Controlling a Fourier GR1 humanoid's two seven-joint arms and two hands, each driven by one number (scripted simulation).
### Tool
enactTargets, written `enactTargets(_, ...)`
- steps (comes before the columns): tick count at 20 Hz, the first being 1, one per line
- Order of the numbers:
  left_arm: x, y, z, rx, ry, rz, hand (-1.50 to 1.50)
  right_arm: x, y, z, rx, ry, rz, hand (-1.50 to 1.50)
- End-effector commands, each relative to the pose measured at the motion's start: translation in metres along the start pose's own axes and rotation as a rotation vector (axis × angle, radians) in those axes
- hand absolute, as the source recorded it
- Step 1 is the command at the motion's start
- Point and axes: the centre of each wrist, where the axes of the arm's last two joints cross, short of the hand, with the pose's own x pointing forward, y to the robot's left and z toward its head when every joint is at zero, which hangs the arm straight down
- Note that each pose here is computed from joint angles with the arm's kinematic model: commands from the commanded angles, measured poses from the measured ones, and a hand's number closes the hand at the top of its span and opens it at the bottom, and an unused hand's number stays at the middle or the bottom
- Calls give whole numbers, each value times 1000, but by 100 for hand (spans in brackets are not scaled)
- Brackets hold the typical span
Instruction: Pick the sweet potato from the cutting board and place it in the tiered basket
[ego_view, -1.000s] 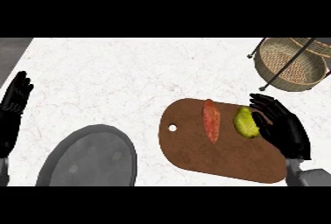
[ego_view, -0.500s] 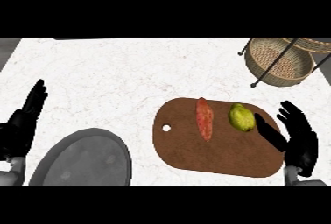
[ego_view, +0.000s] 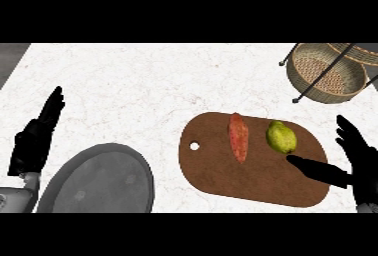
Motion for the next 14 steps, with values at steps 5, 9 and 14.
enactTargets(5, 0, -12, -3, -37, -1, -2, 0, 101, -22, 10, 141, 147, 311, -150)
enactTargets(9, 4, -32, -7, -38, -22, -10, 0, 140, -10, -1, 137, 224, 295, -150)
enactTargets(14, 16, -4, -11, -34, -37, -3, 0, 143, 8, -19, 201, 329, 307, -150)
